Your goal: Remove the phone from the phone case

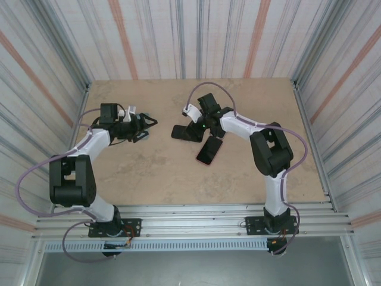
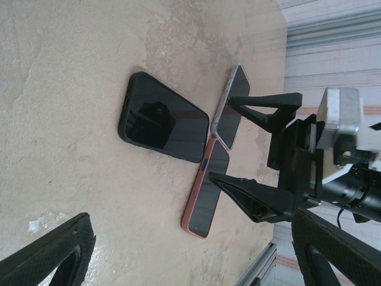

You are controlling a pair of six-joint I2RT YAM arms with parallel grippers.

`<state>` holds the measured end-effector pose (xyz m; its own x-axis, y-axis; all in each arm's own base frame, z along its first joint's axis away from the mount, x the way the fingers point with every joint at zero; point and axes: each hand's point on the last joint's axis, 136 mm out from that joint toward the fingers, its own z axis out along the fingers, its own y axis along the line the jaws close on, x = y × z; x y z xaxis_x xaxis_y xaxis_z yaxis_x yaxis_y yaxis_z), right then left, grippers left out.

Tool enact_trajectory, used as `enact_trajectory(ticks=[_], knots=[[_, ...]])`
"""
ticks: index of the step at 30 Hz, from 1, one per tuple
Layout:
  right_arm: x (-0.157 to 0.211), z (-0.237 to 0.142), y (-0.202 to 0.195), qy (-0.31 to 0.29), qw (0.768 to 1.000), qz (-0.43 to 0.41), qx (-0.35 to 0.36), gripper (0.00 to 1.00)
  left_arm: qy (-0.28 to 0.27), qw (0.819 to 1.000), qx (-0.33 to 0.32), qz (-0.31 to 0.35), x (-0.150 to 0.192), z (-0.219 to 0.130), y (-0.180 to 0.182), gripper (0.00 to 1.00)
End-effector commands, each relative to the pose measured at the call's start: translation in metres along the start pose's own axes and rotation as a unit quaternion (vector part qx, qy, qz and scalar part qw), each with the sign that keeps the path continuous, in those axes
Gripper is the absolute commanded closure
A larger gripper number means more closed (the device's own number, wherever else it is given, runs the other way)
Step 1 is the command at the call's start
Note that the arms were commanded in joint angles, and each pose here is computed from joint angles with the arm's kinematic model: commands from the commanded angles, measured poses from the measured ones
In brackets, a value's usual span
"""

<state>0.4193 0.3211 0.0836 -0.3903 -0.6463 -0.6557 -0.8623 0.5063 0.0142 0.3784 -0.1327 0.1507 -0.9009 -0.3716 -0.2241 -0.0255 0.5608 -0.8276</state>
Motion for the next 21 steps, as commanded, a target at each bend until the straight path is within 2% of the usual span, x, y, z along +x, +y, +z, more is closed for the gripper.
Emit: enact_trajectory(ticks=[1,5,13,21], knots=[[0.014,0.014,0.000,0.028,0.997,-0.059,-0.031,0.01,-0.002,1.000,0.006,-0.002,-0.002,0.001,-0.002,0.11],[0.016,0.023,-0.002,0.038,0.996,-0.060,-0.054,0.01,0.003,1.000,0.008,0.002,-0.001,0.000,-0.004,0.11],[0.030,0.040,-0.016,0.065,0.994,-0.071,-0.056,0.01,0.007,1.000,0.004,0.002,0.001,-0.002,0.001,0.11],[0.036,0.047,-0.011,0.078,0.991,-0.073,-0.085,0.01,0.009,1.000,0.004,0.000,0.004,-0.002,0.004,0.11]])
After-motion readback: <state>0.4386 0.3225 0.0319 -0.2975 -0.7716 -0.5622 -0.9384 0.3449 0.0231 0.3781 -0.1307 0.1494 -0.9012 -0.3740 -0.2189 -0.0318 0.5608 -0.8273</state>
